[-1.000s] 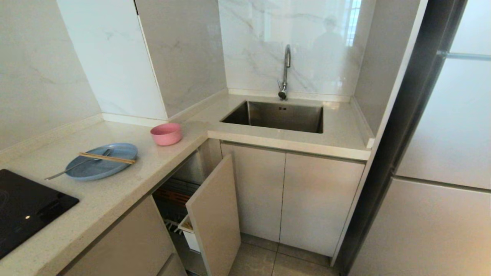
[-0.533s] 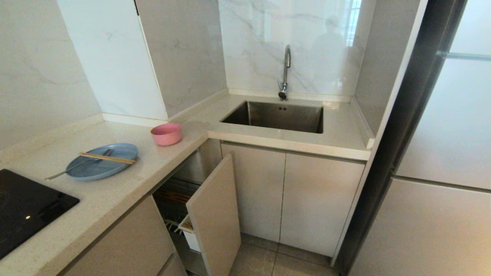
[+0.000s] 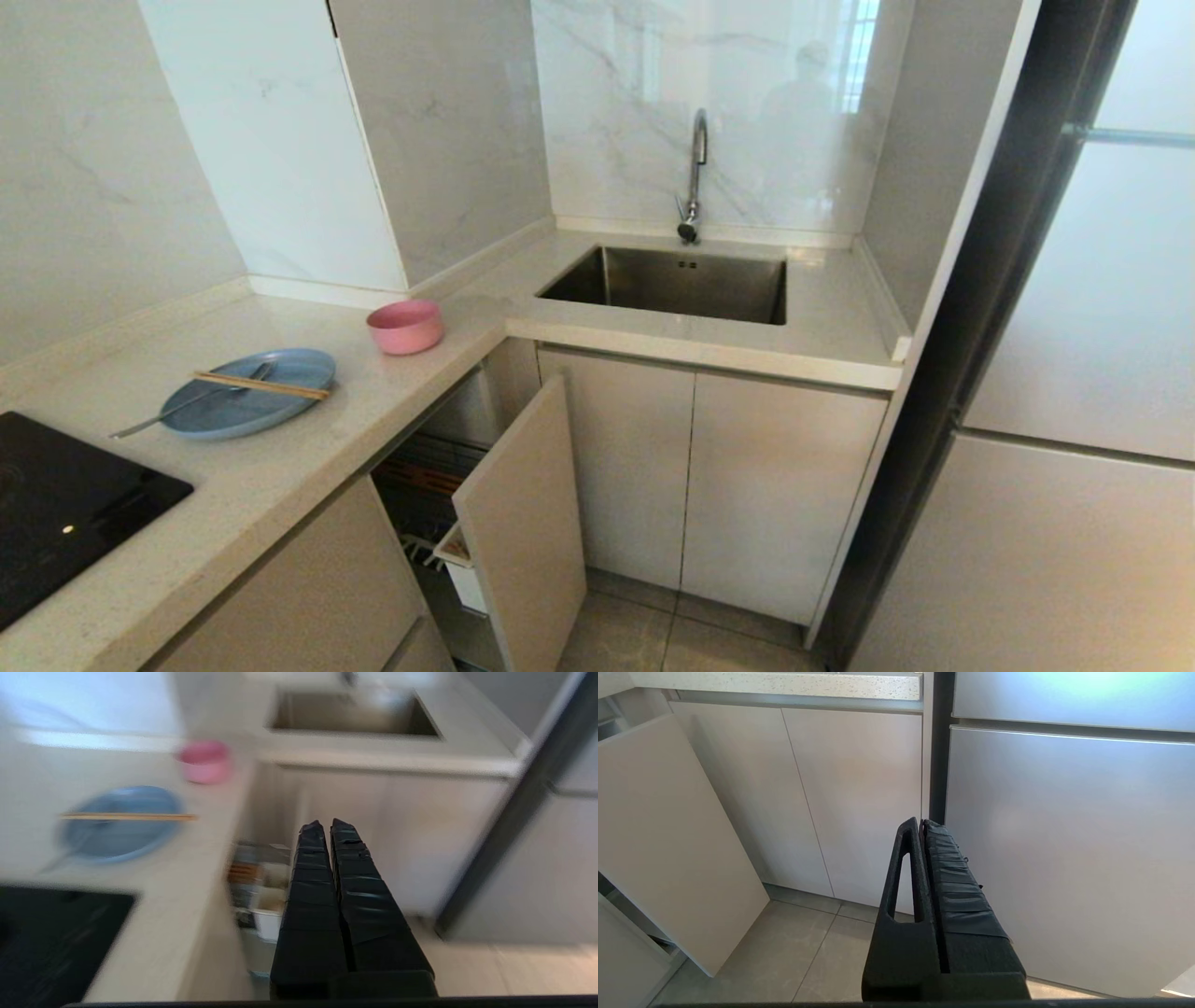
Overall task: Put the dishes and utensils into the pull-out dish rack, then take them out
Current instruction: Open the cupboard
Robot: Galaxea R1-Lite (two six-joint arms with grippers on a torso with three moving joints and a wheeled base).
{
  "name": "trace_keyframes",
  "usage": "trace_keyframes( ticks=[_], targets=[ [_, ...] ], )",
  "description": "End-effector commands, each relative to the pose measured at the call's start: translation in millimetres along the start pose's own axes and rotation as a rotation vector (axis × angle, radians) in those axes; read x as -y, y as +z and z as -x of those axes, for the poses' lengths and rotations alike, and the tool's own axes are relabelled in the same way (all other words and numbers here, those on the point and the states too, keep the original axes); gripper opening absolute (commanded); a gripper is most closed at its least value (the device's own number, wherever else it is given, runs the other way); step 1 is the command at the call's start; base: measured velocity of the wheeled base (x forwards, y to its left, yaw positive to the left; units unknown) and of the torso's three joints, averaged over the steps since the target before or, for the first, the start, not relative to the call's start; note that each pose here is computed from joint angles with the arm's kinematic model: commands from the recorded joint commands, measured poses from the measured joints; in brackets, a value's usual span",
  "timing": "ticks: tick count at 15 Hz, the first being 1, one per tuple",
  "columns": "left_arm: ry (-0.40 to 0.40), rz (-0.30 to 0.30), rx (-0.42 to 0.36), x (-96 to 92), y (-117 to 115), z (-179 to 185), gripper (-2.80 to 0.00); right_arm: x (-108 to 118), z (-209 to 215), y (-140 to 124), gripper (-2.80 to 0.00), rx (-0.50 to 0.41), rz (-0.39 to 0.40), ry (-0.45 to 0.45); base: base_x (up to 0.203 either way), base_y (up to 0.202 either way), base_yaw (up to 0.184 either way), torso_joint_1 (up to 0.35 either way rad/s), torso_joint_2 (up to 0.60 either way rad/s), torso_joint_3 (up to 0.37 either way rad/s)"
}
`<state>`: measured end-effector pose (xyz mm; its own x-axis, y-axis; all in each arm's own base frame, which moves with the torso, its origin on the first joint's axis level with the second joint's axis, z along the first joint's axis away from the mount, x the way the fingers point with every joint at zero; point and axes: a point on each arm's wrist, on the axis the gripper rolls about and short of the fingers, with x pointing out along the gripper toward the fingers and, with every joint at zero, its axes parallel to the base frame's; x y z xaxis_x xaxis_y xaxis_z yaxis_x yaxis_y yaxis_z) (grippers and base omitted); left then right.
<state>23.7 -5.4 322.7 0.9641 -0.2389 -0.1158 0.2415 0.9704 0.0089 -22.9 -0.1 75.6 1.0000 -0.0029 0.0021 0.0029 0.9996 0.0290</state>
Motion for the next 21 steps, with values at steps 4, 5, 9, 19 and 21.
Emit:
trace_keyframes(
  ticks=[4, 5, 9, 19, 21],
  targets=[
    [-0.096, 0.003, -0.205, -14.7, -10, -151, -2.80, 0, 0, 0, -2.80, 0.001, 0.000, 0.000, 0.000, 0.000, 0.000, 0.000, 0.00, 0.000],
    [-0.095, -0.006, -0.231, -15.9, -16, -171, -2.80, 0, 0, 0, -2.80, 0.001, 0.000, 0.000, 0.000, 0.000, 0.000, 0.000, 0.00, 0.000],
    [-0.082, -0.015, -0.399, -18.1, -58, -243, -2.80, 0, 0, 0, -2.80, 0.001, 0.000, 0.000, 0.000, 0.000, 0.000, 0.000, 0.00, 0.000],
    [-0.019, -0.025, -0.602, -23.6, -135, -327, -2.80, 0, 0, 0, -2.80, 0.001, 0.000, 0.000, 0.000, 0.000, 0.000, 0.000, 0.00, 0.000],
    [-0.019, -0.024, -0.594, -23.9, -134, -329, 0.00, 0, 0, 0, -2.80, 0.001, 0.000, 0.000, 0.000, 0.000, 0.000, 0.000, 0.00, 0.000]
  ],
)
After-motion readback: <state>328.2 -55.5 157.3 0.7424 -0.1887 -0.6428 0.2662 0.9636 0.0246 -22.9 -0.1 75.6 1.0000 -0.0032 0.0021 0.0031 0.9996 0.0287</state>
